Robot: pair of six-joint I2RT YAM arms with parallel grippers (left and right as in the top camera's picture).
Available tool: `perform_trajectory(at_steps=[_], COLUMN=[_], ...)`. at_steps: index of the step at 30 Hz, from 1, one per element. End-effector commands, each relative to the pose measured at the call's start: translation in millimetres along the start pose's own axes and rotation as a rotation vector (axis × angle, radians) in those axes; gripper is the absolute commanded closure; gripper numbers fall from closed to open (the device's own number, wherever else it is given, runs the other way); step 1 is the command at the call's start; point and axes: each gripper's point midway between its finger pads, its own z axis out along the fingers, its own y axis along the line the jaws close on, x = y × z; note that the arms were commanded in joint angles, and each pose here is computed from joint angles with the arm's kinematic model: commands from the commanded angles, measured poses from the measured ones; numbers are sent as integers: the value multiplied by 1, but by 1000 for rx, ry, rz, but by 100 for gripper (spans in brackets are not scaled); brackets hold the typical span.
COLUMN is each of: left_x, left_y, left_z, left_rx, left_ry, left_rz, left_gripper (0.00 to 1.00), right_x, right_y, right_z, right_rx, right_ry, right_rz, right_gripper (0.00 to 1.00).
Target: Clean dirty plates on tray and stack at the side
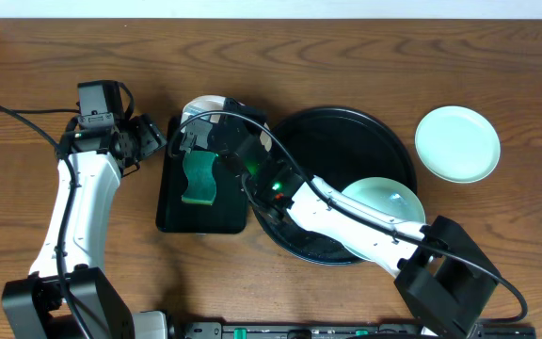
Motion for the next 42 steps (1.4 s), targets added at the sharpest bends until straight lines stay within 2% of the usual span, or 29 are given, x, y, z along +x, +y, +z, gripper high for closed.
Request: perform_trajectory(at_steps=[1, 12, 18, 31, 36, 42], left_x=[-6, -6, -6, -6, -6, -6], left_y=[-2, -2, -2, -2, -2, -2], left_z=[-5, -5, -5, -5, -5, -5], left_rx=[4, 4, 5, 4, 5, 5], left_ry=[-17, -17, -17, -17, -17, -17], left_rz=[1, 1, 1, 1, 1, 1], left_gripper=[19, 19, 19, 19, 19, 19], right_x=[-5, -5, -1, 8, 9, 2], right_y=[-5, -5, -13, -5, -15, -39], right_z=[0, 0, 3, 3, 3, 0], right_rx=[15, 18, 37, 10, 57, 160], right_ry=[-1, -2, 0, 38, 53, 43], right_rz=[23, 27, 167, 101, 17, 41], right_gripper=[98, 99, 99, 99, 99, 99])
